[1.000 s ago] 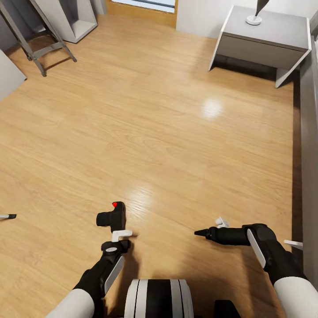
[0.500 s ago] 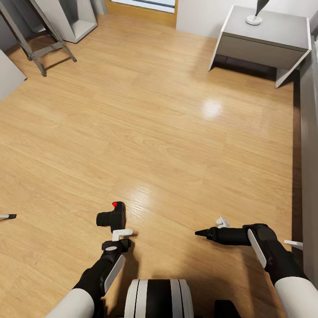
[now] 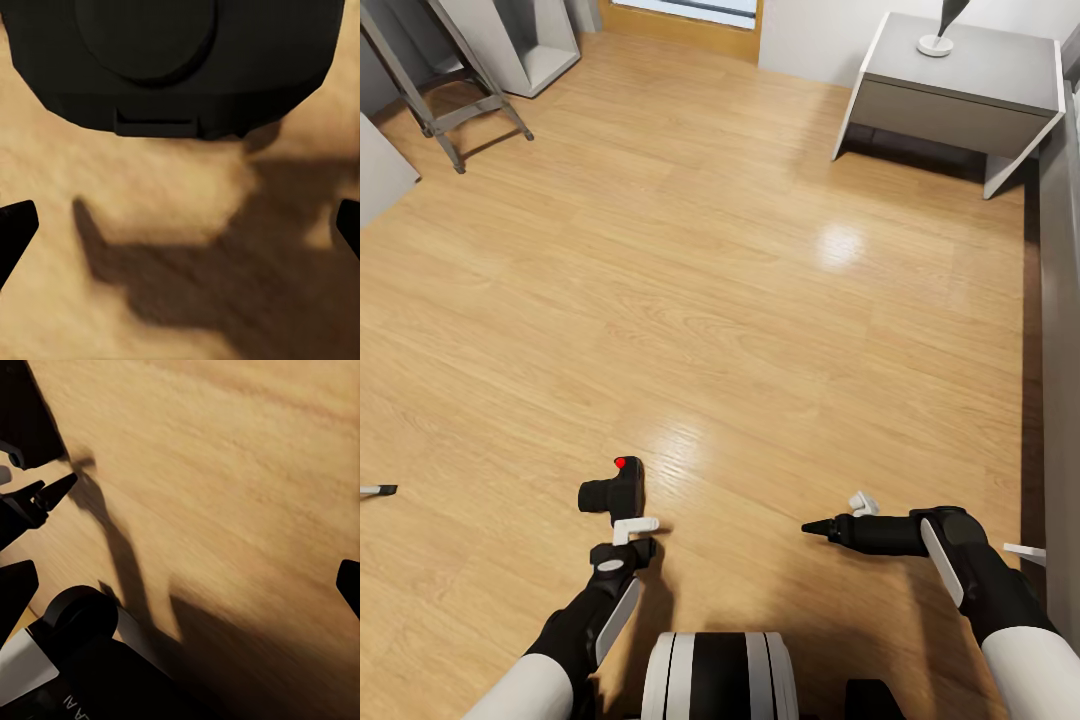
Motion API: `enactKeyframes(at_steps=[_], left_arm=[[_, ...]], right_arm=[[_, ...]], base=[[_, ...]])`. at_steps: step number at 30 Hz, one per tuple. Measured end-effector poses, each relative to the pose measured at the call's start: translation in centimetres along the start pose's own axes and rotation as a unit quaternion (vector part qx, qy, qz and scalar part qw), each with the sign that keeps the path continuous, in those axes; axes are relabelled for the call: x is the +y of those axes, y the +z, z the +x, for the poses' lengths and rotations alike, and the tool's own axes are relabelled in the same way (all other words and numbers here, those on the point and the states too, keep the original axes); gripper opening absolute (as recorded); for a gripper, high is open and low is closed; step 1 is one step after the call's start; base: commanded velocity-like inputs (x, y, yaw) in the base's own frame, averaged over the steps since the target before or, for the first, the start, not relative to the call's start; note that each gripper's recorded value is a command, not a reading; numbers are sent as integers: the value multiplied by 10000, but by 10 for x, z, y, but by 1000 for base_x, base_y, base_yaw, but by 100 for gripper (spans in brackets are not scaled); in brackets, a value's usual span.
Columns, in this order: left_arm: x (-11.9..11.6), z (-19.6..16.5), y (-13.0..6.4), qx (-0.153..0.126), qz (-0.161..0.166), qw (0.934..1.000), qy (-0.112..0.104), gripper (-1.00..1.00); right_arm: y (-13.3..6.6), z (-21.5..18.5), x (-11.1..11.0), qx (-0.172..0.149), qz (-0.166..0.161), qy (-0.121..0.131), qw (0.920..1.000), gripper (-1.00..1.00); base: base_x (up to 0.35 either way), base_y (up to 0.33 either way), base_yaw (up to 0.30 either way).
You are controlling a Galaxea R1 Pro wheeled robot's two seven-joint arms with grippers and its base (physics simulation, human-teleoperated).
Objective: Attach the digital camera to the camera tripod in the bedroom.
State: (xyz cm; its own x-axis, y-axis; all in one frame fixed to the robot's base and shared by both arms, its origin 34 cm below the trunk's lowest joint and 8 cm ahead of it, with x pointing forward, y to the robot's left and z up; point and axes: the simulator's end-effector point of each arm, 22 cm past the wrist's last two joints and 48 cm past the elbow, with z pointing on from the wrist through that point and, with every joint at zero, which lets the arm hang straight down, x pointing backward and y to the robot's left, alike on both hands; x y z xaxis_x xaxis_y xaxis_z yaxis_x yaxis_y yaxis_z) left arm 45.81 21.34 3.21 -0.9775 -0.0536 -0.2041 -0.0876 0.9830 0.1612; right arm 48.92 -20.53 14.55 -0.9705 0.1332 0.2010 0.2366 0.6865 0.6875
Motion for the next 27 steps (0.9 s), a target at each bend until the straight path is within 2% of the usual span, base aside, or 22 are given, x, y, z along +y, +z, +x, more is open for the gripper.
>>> enactKeyframes(at_steps=[10, 27], left_arm=[[10, -5, 3, -198, -76, 9998, -47, 100], [9, -4, 3, -196, -65, 9998, -34, 100]], right_arm=[[0, 0, 0, 0, 6, 0, 10000, 100], [0, 0, 0, 1, 6, 1, 10000, 100]], base=[[0, 0, 0], [0, 0, 0]])
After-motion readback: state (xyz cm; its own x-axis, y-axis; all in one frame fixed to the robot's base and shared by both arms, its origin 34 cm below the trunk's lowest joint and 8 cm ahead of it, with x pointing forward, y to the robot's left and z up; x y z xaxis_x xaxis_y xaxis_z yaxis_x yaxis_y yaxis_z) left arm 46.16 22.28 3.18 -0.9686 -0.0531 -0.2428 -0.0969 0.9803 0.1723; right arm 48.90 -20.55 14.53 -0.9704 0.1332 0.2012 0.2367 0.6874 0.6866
